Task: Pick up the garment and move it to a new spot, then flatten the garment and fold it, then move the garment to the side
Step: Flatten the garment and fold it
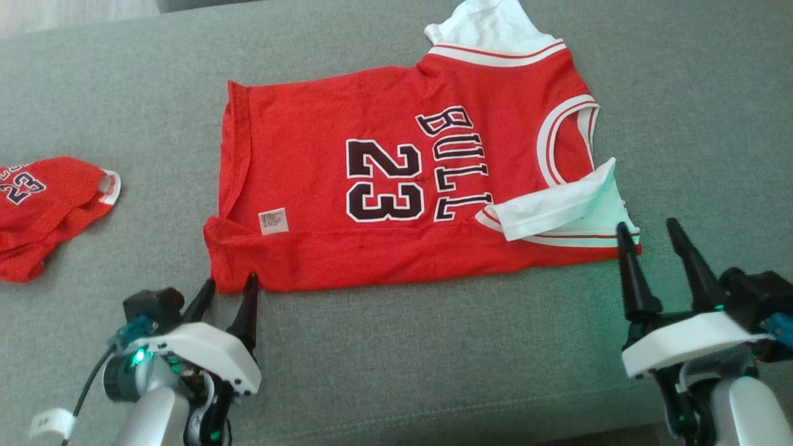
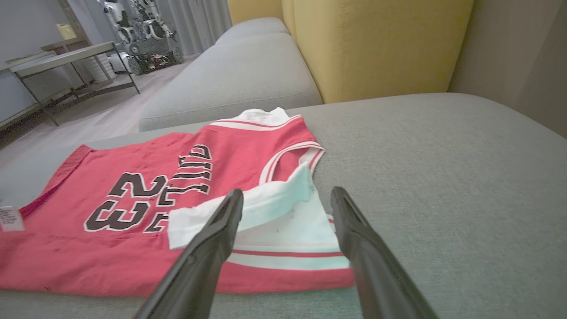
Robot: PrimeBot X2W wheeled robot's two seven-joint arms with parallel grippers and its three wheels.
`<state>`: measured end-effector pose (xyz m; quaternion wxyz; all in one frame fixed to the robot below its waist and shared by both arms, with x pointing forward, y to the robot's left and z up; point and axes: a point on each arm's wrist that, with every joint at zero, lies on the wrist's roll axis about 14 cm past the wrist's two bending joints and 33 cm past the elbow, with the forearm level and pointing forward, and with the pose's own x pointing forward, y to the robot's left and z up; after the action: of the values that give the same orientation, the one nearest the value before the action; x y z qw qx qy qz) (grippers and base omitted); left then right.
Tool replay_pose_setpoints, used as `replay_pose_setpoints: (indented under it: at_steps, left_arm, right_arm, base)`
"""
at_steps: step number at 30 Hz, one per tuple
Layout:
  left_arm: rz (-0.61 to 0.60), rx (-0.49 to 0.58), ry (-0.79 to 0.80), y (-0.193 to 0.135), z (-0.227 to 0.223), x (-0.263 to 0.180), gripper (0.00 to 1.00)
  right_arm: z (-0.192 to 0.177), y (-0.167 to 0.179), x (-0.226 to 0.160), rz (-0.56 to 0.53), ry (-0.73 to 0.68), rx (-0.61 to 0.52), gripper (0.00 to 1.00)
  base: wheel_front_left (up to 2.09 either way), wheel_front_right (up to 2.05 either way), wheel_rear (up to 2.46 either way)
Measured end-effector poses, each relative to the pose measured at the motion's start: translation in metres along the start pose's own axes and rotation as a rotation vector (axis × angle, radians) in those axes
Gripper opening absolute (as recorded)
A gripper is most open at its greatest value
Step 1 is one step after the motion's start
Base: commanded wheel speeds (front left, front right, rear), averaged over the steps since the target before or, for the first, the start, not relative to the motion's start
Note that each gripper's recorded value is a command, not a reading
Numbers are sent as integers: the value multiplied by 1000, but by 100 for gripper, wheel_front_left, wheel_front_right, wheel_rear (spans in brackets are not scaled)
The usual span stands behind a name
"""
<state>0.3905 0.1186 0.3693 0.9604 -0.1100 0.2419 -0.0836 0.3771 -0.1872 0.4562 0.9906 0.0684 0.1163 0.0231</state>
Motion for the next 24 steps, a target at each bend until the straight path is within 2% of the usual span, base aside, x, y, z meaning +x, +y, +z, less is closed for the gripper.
replay_pose_setpoints:
  at_steps: [8, 9, 10, 11, 21, 22, 23, 24]
  left_arm:
    - [-6, -13, 2, 0, 4, 17, 100]
    - [-10, -14, 1, 0, 5, 19, 91]
    - [-11, -15, 2, 1, 5, 20, 37]
    - [-11, -15, 3, 1, 5, 22, 0]
    - [-21, -20, -34, 6, 9, 37, 0]
    - [-24, -19, -38, 5, 9, 37, 0]
    - [-25, -18, -44, 5, 11, 38, 0]
    - [-24, -18, -49, 6, 11, 38, 0]
  right_arm:
    - [-15, -21, 14, -56, 55, 3, 100]
    - [-19, -23, 16, -60, 66, 3, 100]
    - [-22, -24, 19, -63, 79, 5, 100]
    - [-27, -25, 21, -65, 93, 5, 100]
    - [-87, -34, 41, -85, 389, 10, 100]
    - [-88, -34, 43, -84, 399, 12, 73]
    - [-87, -32, 48, -78, 406, 17, 0]
    - [-87, -31, 50, -74, 410, 25, 0]
  base:
    - [0, 0, 0]
    - [0, 0, 0]
    - [0, 0, 0]
    - [0, 0, 0]
    - [0, 0, 0]
    - [0, 0, 0]
    - [0, 0, 0]
    - [0, 0, 0]
